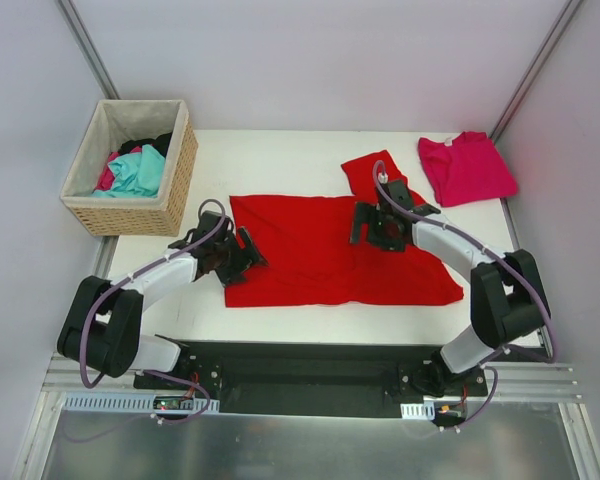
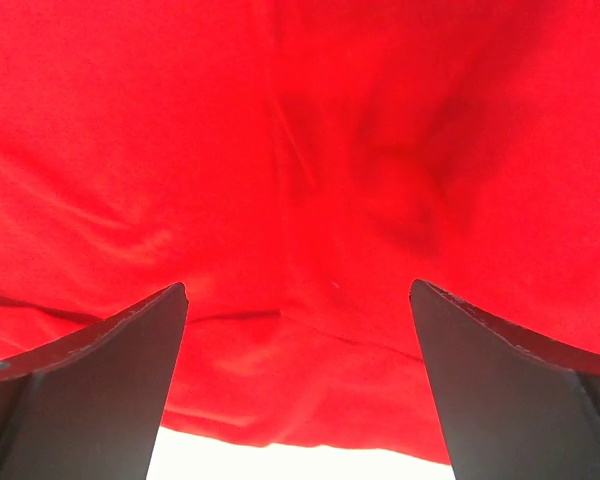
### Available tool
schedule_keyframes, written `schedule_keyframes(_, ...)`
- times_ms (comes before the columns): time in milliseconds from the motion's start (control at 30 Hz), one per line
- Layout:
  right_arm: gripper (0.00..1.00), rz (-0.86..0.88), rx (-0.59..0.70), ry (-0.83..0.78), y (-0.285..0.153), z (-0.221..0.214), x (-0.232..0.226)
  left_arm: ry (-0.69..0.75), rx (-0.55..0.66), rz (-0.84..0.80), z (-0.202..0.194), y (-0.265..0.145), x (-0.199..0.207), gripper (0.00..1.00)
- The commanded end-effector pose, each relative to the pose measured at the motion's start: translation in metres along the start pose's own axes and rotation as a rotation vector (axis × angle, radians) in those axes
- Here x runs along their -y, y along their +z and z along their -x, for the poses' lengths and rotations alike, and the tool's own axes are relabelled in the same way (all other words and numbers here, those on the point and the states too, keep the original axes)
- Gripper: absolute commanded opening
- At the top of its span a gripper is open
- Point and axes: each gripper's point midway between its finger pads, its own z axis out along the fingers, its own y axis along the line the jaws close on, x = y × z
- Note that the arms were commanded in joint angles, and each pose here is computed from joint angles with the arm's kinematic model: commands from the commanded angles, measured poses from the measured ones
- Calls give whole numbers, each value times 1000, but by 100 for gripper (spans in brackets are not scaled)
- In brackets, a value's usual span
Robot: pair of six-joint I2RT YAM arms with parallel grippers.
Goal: Fold and stack the t-shirts
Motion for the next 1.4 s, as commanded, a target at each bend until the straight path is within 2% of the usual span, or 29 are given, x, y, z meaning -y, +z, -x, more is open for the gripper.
schedule_keyframes(0,98,48,44,-31,3,25,-20,16,1,-24,5,2,11,75)
schedule_keyframes(300,99,100,13,-34,20,34,-45,31,8,-16,5,3,8,75)
schedule_keyframes(667,99,62,-43,-44,71,44,-49,49,12,-15,7,0,5,75)
schedule_keyframes(1000,98,140,-79,-28,91,51,-75,42,19,7,11,0,-4,75)
schedule_keyframes(1100,99,129,-63,-50,85,54,-76,41,26,7,13,-1,-5,75)
schedule_keyframes(1200,99,66,36,-74,61,80,-63,43,57,13,22,-9,-6,75)
schedule_keyframes(1367,98,26,205,-72,8,132,-51,90,151,16,61,-38,20,78)
